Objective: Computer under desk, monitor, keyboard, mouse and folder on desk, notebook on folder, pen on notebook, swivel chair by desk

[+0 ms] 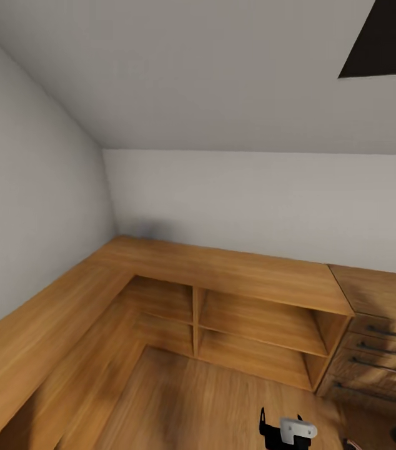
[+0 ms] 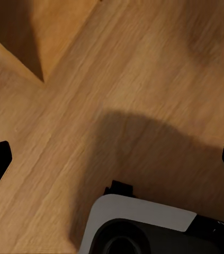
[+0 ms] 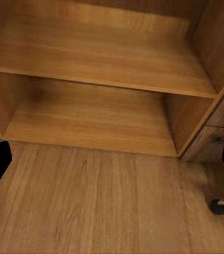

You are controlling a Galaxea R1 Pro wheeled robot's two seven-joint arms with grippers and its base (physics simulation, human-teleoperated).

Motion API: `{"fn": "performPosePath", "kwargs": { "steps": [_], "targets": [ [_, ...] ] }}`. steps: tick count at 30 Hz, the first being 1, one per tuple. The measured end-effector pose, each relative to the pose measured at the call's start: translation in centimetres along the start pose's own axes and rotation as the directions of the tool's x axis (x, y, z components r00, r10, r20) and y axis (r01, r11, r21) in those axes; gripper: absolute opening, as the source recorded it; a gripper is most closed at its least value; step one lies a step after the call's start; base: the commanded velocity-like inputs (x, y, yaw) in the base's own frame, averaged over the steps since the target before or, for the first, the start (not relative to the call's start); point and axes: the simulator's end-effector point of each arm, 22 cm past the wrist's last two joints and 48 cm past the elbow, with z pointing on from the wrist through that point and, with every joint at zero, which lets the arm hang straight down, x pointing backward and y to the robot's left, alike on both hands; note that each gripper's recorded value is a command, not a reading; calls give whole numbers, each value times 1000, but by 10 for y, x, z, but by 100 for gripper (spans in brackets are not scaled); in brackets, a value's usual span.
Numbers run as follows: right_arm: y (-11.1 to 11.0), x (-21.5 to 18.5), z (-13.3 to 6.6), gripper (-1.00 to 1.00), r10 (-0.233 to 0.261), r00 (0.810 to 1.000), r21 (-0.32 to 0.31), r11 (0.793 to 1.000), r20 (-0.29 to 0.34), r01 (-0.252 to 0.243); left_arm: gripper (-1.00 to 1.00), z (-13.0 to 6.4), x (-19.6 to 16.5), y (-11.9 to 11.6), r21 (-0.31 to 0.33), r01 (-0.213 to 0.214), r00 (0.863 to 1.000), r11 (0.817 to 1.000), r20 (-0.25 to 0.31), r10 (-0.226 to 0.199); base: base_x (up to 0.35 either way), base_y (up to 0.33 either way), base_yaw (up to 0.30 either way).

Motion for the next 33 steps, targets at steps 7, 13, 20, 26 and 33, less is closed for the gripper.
{"fn": "performPosePath", "kwargs": {
  "steps": [7, 13, 20, 26, 33],
  "targets": [
    [0, 0, 0, 100, 0, 1000, -1, 1000, 0, 0, 100, 0, 0, 0, 1, 0, 1000, 1000, 0, 0, 300, 186, -297],
    [1, 0, 0, 100, 0, 1000, -1, 1000, 0, 0, 100, 0, 0, 0, 1, 0, 1000, 1000, 1, 0, 300, 197, -297],
    [1, 0, 0, 100, -1, 1000, -1, 1000, -1, 1, 100, 0, 0, -1, 2, 0, 1000, 1000, 0, 0, 241, 85, -289],
    [0, 3, 0, 100, -2, 1000, 1, 1000, -6, 2, 100, 0, 2, -1, 2, -1, 1000, 1000, -6, 1, 44, 7, -213],
    [0, 7, 0, 100, -4, 1000, 1, 1000, -14, 4, 100, 0, 5, 0, 0, -3, 1000, 1000, -14, 3, 7, 1, -186]
  ]
}}
